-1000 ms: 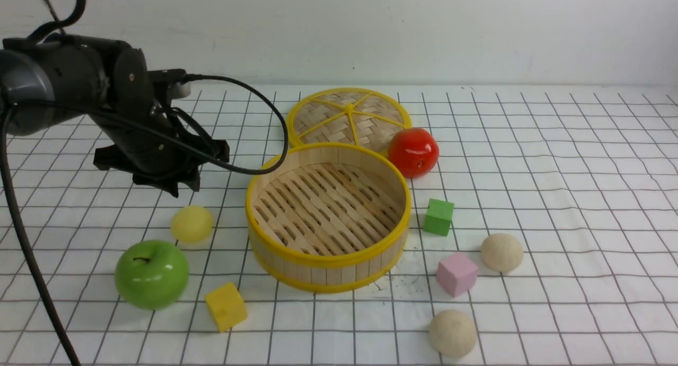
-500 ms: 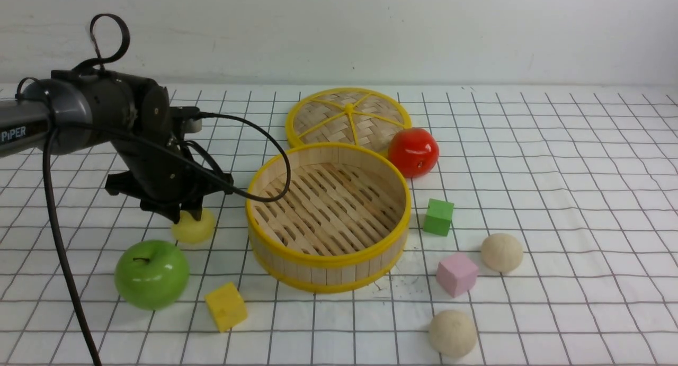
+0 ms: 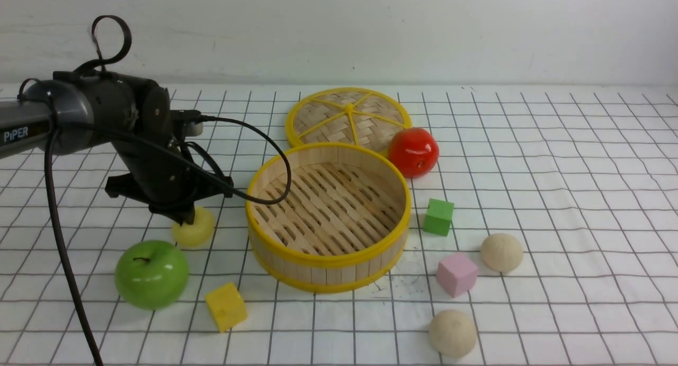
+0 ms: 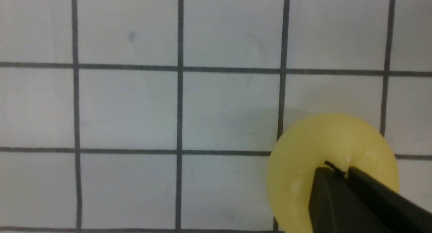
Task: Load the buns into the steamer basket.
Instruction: Use the left arm to grab a steamed stuffed bun, then use the left arm to put the steamed stuffed bun into the steamer
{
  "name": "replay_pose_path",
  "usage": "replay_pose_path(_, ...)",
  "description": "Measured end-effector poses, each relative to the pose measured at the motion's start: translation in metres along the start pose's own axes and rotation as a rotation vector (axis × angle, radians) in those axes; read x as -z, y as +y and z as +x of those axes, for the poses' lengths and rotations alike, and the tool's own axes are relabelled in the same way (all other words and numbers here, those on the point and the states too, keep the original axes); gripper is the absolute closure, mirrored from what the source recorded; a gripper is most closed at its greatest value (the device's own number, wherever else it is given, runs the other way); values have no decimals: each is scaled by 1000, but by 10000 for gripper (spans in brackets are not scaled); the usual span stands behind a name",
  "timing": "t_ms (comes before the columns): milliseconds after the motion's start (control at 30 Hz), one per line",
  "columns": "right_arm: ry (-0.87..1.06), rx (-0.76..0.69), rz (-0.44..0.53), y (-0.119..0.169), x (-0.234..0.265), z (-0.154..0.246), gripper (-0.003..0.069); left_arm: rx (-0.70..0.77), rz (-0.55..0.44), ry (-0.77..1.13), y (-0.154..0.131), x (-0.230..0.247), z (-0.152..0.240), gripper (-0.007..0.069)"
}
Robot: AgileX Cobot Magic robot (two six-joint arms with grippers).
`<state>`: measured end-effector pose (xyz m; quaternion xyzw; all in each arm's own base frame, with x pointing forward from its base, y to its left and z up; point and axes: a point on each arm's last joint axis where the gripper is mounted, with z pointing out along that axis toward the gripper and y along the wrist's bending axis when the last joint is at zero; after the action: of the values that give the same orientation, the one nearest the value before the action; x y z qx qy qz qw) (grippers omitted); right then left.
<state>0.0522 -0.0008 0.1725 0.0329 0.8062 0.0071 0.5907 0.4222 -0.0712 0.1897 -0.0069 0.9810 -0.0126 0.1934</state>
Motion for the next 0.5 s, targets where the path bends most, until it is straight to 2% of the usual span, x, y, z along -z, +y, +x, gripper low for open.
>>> replay_pose_path(267, 0, 0, 0, 0, 0, 0, 420, 6, 96, -59, -9, 54, -19, 638)
replay_pose_path(367, 0, 0, 0, 0, 0, 0, 420, -17, 168, -101, -17, 91, -26, 638)
replay_pose_path(500, 0, 0, 0, 0, 0, 0, 420, -49, 272, -118, -35, 114, -24, 638)
